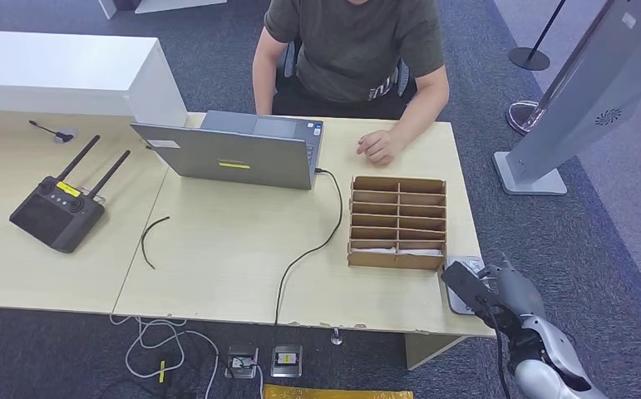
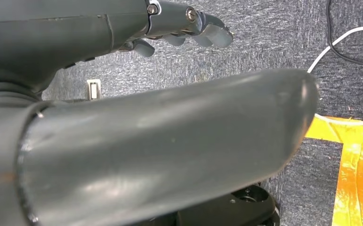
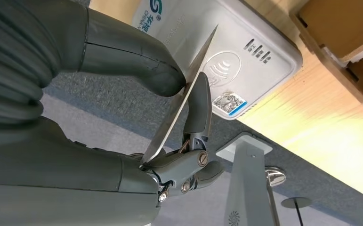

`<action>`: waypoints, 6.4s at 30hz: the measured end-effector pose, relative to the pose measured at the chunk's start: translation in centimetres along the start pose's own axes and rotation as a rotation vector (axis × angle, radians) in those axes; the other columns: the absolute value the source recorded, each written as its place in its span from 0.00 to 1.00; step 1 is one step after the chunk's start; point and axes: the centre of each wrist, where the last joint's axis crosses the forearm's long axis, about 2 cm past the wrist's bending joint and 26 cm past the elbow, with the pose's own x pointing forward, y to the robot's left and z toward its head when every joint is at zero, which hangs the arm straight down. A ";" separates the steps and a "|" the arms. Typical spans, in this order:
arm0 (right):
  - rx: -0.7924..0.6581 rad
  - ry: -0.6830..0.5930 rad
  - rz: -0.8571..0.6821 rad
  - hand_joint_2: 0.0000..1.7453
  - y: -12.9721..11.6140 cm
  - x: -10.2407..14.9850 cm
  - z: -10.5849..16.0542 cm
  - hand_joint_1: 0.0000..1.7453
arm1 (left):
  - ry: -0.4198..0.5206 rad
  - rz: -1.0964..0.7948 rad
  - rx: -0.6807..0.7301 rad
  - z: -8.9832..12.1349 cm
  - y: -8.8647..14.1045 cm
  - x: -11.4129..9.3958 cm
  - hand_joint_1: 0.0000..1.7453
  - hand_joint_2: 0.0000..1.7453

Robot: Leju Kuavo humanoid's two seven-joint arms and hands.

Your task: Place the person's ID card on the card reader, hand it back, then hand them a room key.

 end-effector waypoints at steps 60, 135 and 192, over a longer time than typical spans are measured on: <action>-0.433 -0.366 0.144 0.00 -6.9 11.3 -5.3 0.00 | -0.095 -0.052 -0.010 0.3 -1.1 3.6 0.00 0.00; -0.122 -0.400 0.403 1.00 0.7 8.7 1.1 0.00 | -0.009 0.027 0.021 0.5 -0.9 -0.1 0.00 0.00; -0.127 -0.373 0.391 1.00 3.7 8.1 -0.5 1.00 | -0.008 0.013 0.018 0.1 -0.3 1.3 0.00 0.00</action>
